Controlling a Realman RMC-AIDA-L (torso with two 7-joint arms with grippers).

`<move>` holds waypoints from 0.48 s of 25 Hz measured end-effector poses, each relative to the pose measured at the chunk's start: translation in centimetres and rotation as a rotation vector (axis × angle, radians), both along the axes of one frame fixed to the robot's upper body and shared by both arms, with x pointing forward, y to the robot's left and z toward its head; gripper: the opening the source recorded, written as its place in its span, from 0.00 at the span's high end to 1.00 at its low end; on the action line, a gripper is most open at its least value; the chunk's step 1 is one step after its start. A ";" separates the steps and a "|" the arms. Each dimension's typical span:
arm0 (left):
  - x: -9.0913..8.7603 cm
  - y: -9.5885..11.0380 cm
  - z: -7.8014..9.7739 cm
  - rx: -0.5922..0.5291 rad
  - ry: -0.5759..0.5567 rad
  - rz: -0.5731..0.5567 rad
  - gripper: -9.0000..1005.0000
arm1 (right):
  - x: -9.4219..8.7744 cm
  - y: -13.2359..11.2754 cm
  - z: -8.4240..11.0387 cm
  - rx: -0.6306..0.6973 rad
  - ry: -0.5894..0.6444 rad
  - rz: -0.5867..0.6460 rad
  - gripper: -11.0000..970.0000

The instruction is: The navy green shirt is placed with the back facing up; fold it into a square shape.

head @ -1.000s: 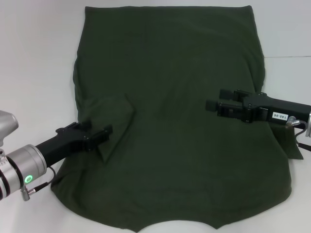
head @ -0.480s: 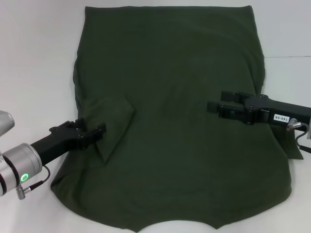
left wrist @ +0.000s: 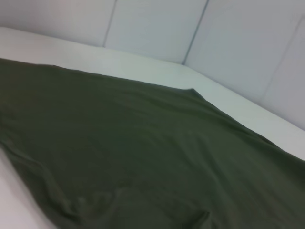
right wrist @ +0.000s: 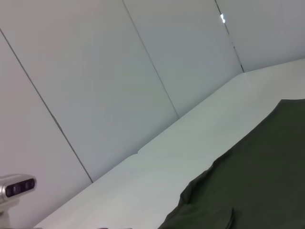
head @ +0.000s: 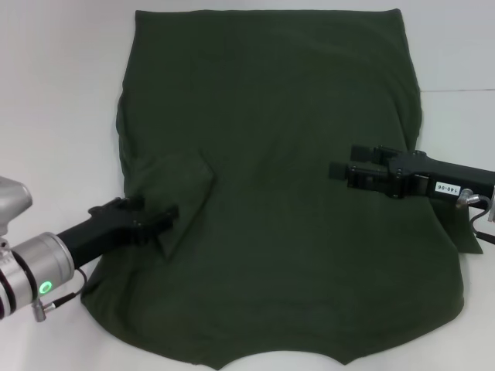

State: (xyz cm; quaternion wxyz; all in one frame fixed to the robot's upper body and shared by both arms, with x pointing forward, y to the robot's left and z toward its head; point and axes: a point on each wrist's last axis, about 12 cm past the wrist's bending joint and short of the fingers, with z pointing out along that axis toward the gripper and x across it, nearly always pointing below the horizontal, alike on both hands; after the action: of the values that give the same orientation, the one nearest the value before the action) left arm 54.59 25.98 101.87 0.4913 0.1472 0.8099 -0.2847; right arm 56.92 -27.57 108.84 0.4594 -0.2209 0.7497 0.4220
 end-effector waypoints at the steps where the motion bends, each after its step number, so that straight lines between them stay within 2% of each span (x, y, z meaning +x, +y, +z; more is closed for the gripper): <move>1: -0.1 -0.2 -0.1 0.004 0.003 -0.014 0.24 | 0.0 0.0 0.0 0.000 0.000 0.000 0.08; 7: -0.2 -1.4 -0.1 0.020 0.008 -0.089 0.24 | 0.0 0.0 0.0 0.000 0.000 0.000 0.08; 12: -0.6 -2.1 0.5 -0.022 -0.016 -0.162 0.24 | 0.0 0.0 0.0 0.000 0.000 0.000 0.08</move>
State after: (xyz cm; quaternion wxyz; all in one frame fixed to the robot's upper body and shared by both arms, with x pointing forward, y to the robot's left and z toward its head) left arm 54.01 23.84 102.38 0.4745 0.2090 0.7882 -0.3315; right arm 56.88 -27.59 108.81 0.4593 -0.2208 0.7496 0.4223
